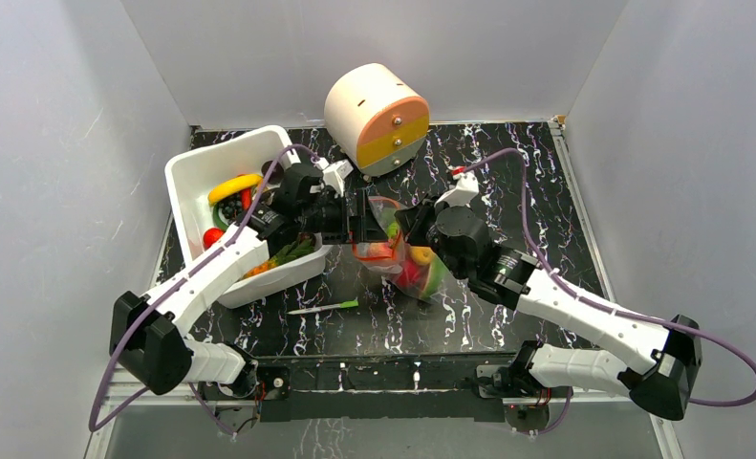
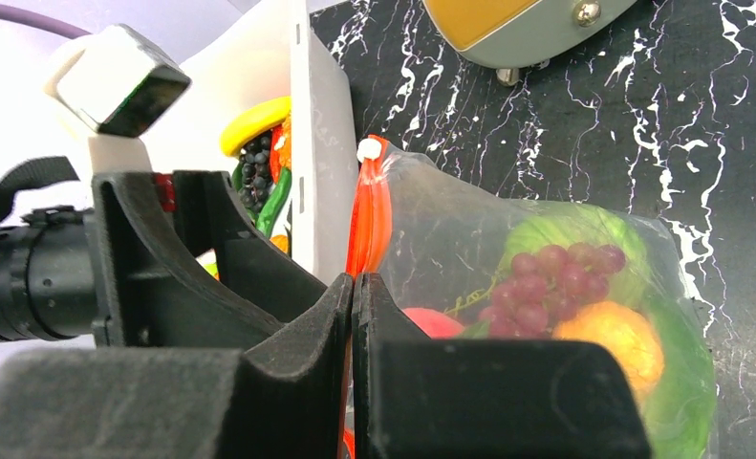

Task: Place the food in the zip-top bag and seal the zipper
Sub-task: Place the fake fruit in the zipper food storage bag, then pick up the fake fruit from the bin.

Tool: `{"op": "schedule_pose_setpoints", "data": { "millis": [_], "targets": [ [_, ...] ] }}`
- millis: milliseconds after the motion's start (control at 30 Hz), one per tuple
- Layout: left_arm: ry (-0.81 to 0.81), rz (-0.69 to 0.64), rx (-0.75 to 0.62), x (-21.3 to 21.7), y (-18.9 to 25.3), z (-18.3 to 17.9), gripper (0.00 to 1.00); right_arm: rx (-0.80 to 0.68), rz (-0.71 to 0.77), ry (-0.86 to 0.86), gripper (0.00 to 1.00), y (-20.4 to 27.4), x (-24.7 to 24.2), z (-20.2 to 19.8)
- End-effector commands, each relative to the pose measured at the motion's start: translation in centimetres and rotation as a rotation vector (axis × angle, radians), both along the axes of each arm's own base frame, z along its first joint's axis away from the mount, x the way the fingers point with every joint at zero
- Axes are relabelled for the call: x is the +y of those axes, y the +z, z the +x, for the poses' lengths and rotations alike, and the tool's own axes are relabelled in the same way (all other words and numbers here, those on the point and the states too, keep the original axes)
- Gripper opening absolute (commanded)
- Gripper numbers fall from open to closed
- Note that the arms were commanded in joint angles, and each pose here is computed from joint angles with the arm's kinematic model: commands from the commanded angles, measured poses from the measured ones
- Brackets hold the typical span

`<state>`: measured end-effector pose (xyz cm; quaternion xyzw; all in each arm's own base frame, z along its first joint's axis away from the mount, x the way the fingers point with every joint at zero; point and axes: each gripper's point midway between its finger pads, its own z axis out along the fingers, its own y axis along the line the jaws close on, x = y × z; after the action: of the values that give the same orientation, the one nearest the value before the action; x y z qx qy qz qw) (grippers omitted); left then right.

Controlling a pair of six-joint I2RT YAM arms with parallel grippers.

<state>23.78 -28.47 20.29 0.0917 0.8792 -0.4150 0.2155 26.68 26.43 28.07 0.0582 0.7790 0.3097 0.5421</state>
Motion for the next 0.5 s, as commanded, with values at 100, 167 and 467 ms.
{"op": "schedule_pose_setpoints", "data": {
  "millis": [100,167,467],
  "targets": [
    [0.034,0.117,-0.163,2.3,2.8,1.1,0.98,-0.073,0.07,-0.006,0.0,2.7,-0.6,-0.3],
    [0.046,0.156,-0.191,2.9,2.9,1.7,0.98,-0.068,0.068,-0.003,0.0,2.3,-0.6,-0.4],
    [0.189,0.39,-0.33,7.4,4.5,4.6,0.96,-0.079,0.049,-0.007,0.0,2.0,-1.2,-0.5]
  ]
}}
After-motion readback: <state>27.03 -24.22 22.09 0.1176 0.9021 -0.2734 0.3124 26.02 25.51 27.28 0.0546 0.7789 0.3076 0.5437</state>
